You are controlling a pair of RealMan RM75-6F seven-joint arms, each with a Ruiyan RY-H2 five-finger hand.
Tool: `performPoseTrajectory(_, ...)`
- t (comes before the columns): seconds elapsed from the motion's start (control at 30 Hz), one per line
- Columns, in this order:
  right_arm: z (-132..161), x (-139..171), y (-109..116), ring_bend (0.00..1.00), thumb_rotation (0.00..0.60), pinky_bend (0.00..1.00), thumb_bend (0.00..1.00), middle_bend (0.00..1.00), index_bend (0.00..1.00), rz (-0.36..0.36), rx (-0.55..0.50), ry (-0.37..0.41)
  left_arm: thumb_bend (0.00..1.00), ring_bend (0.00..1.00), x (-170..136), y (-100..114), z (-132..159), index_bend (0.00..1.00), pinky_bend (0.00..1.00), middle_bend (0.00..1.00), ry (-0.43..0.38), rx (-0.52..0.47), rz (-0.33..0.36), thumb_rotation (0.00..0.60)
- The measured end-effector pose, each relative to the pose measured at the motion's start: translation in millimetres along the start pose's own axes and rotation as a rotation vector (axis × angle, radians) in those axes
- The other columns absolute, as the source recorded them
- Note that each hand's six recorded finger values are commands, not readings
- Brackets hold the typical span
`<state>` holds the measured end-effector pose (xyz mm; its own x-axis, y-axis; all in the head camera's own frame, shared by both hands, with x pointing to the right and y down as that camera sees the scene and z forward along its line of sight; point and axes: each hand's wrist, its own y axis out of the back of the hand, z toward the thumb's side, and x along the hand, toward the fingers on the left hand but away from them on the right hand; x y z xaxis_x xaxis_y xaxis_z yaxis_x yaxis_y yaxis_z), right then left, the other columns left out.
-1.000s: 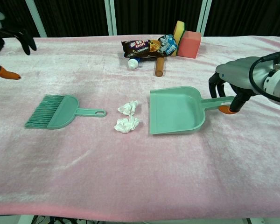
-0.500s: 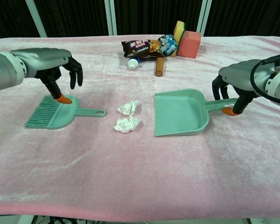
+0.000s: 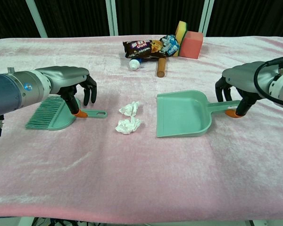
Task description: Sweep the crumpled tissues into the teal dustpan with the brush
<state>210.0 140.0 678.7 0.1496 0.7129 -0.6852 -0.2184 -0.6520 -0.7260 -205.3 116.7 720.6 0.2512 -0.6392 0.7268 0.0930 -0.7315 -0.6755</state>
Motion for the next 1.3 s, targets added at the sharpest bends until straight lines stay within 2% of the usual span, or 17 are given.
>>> performPoseTrajectory(0.47, -2.4, -0.2, -3.3, 0.72, 0.600, 0.83, 0.41, 0.63, 0.69, 0.006, -0.001, -0.006, 0.25, 0.85, 8.1, -8.0, 6.1, 0.47, 0.99, 0.49, 0.001, 0.029, -0.031, 0.600)
performPoseTrajectory(0.63, -2.3, -0.4, -3.7, 0.72, 0.600, 0.83, 0.41, 0.63, 0.69, 0.006, 0.000, -0.007, 0.25, 0.86, 7.3, -11.5, 6.9, 0.51, 0.99, 0.54, -0.002, 0.036, -0.039, 0.600)
performPoseTrajectory(0.73, -3.0, -0.5, -4.4, 0.72, 0.600, 0.83, 0.41, 0.63, 0.69, 0.007, 0.001, -0.009, 0.29, 0.86, 7.4, -12.5, 7.3, 0.56, 0.99, 0.60, -0.003, 0.034, -0.040, 0.600)
performPoseTrajectory(0.93, -4.3, -0.5, -4.1, 0.72, 0.600, 0.83, 0.41, 0.63, 0.69, 0.005, 0.003, -0.012, 0.35, 0.87, 7.6, -9.2, 12.0, 0.61, 0.99, 0.66, -0.026, 0.015, -0.010, 0.600)
performPoseTrajectory(1.3, -7.4, 0.4, 0.1, 0.72, 0.600, 0.83, 0.42, 0.63, 0.69, -0.009, 0.011, -0.022, 0.35, 0.87, 7.1, 3.5, 25.6, 0.62, 0.99, 0.66, -0.112, -0.080, 0.048, 0.600)
